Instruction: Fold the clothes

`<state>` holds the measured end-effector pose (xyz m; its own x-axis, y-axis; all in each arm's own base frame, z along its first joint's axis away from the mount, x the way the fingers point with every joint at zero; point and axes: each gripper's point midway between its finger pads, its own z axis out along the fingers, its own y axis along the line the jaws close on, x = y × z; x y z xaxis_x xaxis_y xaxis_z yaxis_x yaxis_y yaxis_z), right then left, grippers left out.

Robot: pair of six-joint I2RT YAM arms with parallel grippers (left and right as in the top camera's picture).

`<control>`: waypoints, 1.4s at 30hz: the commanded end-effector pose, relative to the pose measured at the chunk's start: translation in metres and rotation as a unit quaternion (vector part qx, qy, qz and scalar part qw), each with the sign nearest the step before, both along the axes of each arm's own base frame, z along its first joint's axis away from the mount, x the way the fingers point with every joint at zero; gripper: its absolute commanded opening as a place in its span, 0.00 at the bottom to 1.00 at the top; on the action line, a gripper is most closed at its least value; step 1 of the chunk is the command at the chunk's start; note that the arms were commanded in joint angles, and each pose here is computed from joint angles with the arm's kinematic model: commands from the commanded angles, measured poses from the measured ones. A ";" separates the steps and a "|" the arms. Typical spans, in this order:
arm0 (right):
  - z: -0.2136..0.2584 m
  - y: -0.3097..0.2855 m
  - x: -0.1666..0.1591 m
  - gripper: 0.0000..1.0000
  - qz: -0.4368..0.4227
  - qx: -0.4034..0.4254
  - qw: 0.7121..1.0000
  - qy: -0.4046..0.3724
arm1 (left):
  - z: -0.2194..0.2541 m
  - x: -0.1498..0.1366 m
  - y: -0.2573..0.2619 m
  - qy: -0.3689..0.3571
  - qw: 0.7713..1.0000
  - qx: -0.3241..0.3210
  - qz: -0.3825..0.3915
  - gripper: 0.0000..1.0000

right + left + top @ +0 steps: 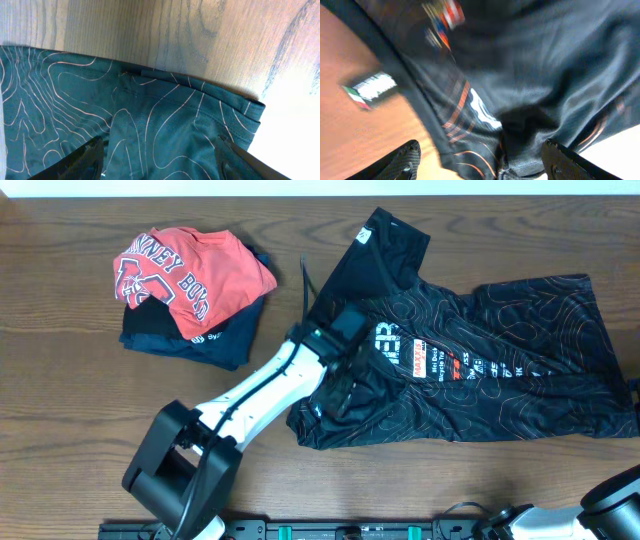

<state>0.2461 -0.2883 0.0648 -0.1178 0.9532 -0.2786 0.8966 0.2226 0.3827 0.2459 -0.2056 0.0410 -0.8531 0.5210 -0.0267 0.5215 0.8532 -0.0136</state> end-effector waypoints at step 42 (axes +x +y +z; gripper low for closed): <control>0.066 0.100 0.134 0.56 0.287 -0.053 0.947 -0.136 | 0.144 0.139 0.005 -0.211 0.973 -0.088 0.014 0.88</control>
<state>0.3517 -0.2032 0.0990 -0.4650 0.8058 -0.3668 0.6007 0.5915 0.5379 0.3565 -0.1970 0.1582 -0.8223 0.4302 -0.3725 0.4572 0.8892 0.0177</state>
